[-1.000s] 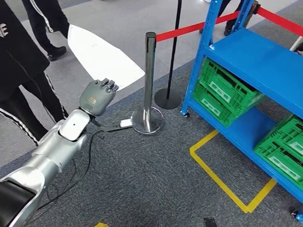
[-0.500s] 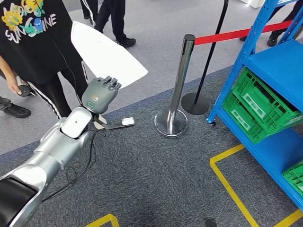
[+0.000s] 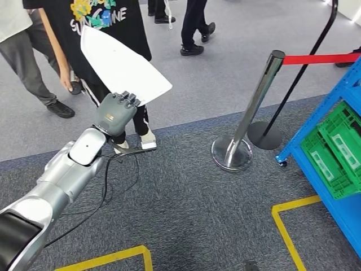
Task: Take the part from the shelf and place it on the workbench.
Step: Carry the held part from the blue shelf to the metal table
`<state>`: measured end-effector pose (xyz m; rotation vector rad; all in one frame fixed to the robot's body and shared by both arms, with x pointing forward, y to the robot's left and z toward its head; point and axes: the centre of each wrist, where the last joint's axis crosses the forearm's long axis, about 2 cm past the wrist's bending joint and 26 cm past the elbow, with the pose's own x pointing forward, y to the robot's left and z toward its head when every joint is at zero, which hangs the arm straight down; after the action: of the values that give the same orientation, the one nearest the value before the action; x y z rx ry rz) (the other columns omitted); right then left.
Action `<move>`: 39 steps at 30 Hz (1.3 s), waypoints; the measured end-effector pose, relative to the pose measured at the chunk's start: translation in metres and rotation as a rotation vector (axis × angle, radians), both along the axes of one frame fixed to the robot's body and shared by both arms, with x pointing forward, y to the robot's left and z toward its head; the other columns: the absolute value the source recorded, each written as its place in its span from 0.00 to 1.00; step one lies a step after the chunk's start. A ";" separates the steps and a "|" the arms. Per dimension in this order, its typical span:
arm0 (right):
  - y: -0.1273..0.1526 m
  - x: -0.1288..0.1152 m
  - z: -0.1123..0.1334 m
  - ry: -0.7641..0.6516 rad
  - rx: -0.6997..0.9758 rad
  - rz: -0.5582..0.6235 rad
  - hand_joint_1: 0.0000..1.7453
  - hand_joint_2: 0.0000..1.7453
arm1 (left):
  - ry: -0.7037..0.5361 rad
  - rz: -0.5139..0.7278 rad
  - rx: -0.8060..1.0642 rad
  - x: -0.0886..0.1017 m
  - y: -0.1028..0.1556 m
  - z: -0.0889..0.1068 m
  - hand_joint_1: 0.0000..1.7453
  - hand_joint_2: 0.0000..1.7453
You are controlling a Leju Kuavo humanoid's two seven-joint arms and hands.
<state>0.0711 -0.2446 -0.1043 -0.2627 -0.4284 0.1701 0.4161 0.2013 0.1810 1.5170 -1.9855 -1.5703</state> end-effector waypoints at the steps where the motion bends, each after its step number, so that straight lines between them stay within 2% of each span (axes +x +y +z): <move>1: 0.000 0.000 0.000 0.000 0.000 0.000 0.00 0.00 | 0.000 0.004 0.001 0.000 0.002 0.000 1.00 1.00; 24: 0.004 -0.001 0.000 0.008 -0.004 0.000 0.00 0.00 | 0.026 0.018 0.004 -0.002 0.014 -0.009 1.00 1.00; 29: 0.005 -0.002 0.000 0.005 -0.006 0.001 0.00 0.00 | 0.011 0.014 -0.002 0.000 0.013 -0.004 1.00 1.00; 39: 0.005 -0.007 0.000 0.013 -0.014 0.001 0.00 0.00 | 0.033 0.025 -0.010 -0.004 0.019 -0.013 1.00 1.00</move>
<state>0.0637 -0.2392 -0.1048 -0.2749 -0.4149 0.1752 0.4121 0.2200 0.1685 1.4961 -1.9466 -1.5636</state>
